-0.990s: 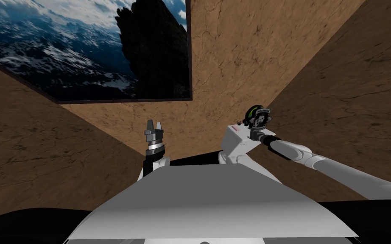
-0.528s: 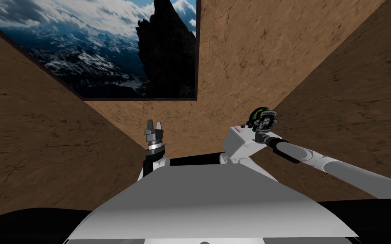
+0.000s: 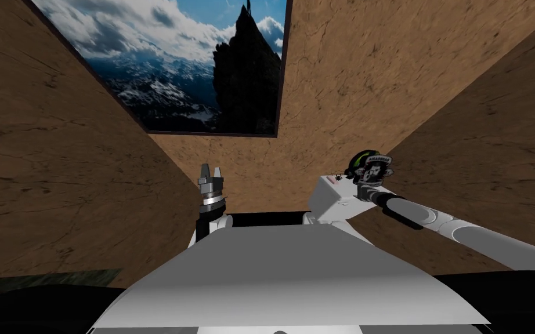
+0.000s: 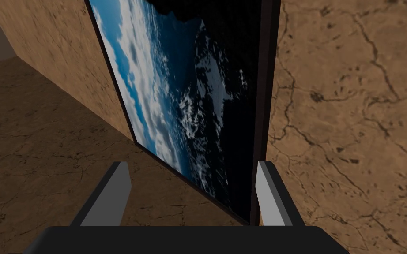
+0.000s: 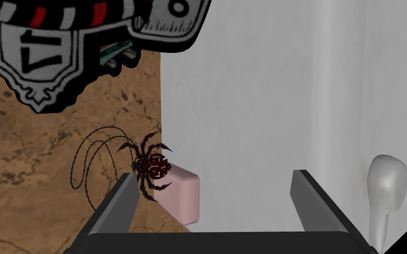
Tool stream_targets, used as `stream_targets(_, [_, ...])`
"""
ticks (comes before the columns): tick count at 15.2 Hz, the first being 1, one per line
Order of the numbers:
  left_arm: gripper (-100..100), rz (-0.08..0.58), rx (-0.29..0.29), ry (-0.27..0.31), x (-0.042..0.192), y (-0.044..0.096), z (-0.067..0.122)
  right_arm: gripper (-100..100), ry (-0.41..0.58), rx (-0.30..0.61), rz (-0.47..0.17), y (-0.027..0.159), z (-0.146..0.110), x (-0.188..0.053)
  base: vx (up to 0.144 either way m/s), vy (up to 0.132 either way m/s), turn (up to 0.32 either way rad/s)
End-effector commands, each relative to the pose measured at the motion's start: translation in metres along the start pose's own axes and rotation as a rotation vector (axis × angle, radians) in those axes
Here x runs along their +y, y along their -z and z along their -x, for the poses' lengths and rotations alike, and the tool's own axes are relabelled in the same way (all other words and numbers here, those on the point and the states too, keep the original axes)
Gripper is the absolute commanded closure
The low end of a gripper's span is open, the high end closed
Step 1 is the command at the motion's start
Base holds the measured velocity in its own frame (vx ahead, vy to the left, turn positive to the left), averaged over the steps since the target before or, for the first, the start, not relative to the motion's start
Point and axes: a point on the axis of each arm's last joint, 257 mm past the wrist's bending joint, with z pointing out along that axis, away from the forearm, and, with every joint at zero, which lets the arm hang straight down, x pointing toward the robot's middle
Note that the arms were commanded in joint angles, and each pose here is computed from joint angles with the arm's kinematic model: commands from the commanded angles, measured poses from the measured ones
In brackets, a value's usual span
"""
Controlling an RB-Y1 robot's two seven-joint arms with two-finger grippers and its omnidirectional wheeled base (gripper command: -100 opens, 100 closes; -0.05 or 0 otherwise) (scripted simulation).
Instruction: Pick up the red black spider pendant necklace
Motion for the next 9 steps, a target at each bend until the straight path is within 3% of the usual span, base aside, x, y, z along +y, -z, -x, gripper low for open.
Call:
stream_targets(1, [0, 0.0, 0.0, 0.0, 0.0, 0.0, 0.0, -100, 0.021, 0.023, 0.016, 0.001, -0.01, 0.008, -0.052, 0.009, 0.103])
stream_targets(5, [0, 0.0, 0.0, 0.0, 0.0, 0.0, 0.0, -100, 0.004, 0.024, 0.016, 0.001, -0.01, 0.008, -0.008, 0.002, -0.028])
stream_targets(6, [0, 0.0, 0.0, 0.0, 0.0, 0.0, 0.0, -100, -0.003, 0.063, 0.042, 0.005, -0.032, 0.019, -0.016, 0.01, 0.185])
stream_targets(9, [0, 0.0, 0.0, 0.0, 0.0, 0.0, 0.0, -100, -0.01, 0.104, 0.06, 0.011, -0.055, 0.026, -0.05, 0.019, 0.259])
